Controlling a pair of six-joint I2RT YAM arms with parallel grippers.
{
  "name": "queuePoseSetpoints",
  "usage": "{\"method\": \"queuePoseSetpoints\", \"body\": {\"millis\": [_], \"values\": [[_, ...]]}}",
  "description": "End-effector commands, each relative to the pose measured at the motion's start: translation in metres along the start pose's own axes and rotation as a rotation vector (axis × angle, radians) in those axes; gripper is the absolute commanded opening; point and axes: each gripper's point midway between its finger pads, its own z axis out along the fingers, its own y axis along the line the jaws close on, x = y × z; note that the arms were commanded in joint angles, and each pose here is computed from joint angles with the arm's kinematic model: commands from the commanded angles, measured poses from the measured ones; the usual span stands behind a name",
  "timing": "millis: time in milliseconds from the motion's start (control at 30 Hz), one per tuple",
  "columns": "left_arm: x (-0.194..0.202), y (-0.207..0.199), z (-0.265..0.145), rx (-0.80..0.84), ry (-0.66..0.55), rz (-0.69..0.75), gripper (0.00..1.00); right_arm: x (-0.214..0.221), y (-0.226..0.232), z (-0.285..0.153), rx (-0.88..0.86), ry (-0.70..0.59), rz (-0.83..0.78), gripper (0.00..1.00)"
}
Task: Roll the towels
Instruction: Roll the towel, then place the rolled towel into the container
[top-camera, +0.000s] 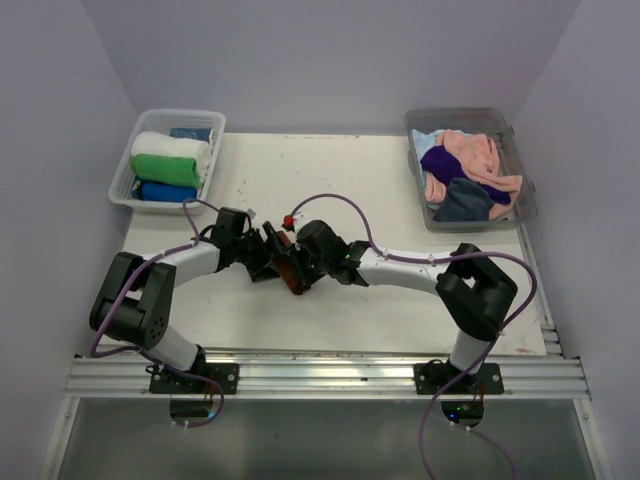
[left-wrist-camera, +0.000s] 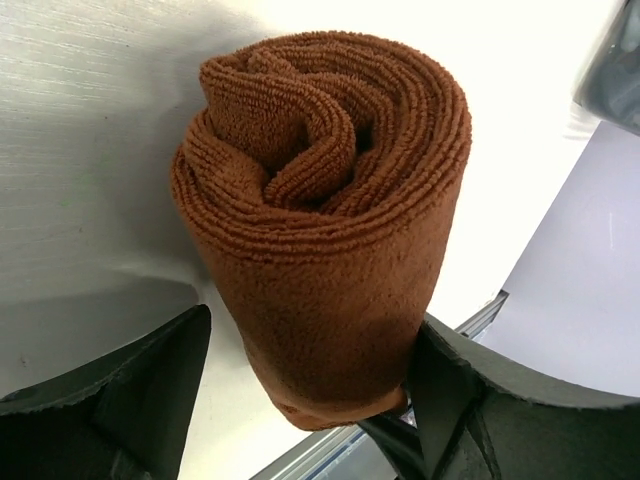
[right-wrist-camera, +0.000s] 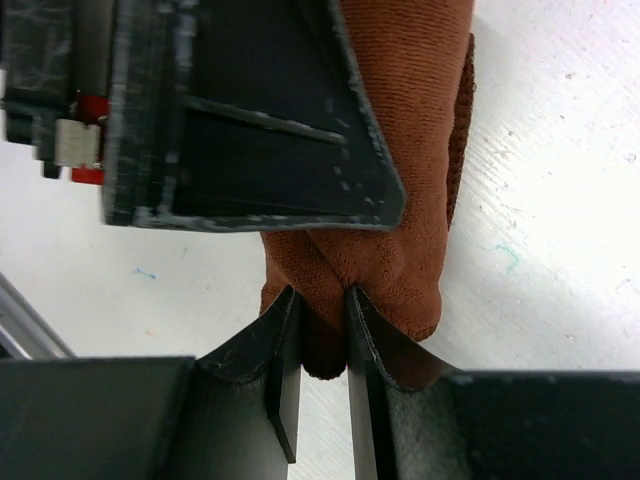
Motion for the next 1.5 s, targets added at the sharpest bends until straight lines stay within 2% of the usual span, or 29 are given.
{"method": "queuePoseSetpoints", "body": {"millis": [0,367,800,833,900,1000,1033,1067,1133,1233,1300,1467], "values": [[-0.006,-0.013,-0.007,0.031,-0.028,0.029,0.79,-0.023,0.015,-0.014,-0.168,-0.085,0.134,0.12],[-0.005,-0.015,-0.006,0.053,-0.033,0.032,0.78,-0.033,0.018,-0.026,-0.345,-0.122,0.291,0.11],[-0.005,-0.014,-0.003,0.06,-0.032,0.032,0.79,-0.027,0.009,-0.015,-0.428,-0.094,0.416,0.08],[-0.006,-0.014,-0.003,0.06,-0.035,0.033,0.78,-0.026,0.009,-0.015,-0.43,-0.089,0.416,0.08],[-0.007,-0.013,-0.001,0.055,-0.035,0.031,0.69,-0.026,0.009,-0.014,-0.431,-0.086,0.416,0.09],[-0.007,-0.011,0.0,0.05,-0.03,0.024,0.49,-0.025,0.009,-0.015,-0.426,-0.075,0.411,0.24],[-0.007,-0.012,0.0,0.051,-0.031,0.025,0.45,-0.025,0.009,-0.016,-0.424,-0.073,0.41,0.4],[-0.007,-0.012,-0.001,0.05,-0.032,0.025,0.38,-0.026,0.008,-0.016,-0.417,-0.077,0.399,0.49],[-0.01,-0.014,-0.002,0.049,-0.041,0.037,0.33,-0.026,0.006,-0.02,-0.402,-0.068,0.395,0.68],[-0.013,-0.019,-0.004,0.048,-0.042,0.059,0.29,-0.03,-0.006,-0.028,-0.334,-0.084,0.362,0.77],[-0.014,-0.025,-0.008,0.057,-0.042,0.078,0.28,-0.031,-0.021,-0.034,-0.261,-0.094,0.333,0.78],[-0.021,-0.044,-0.02,0.096,-0.048,0.102,0.27,-0.051,-0.067,-0.077,-0.112,-0.225,0.339,0.8]]}}
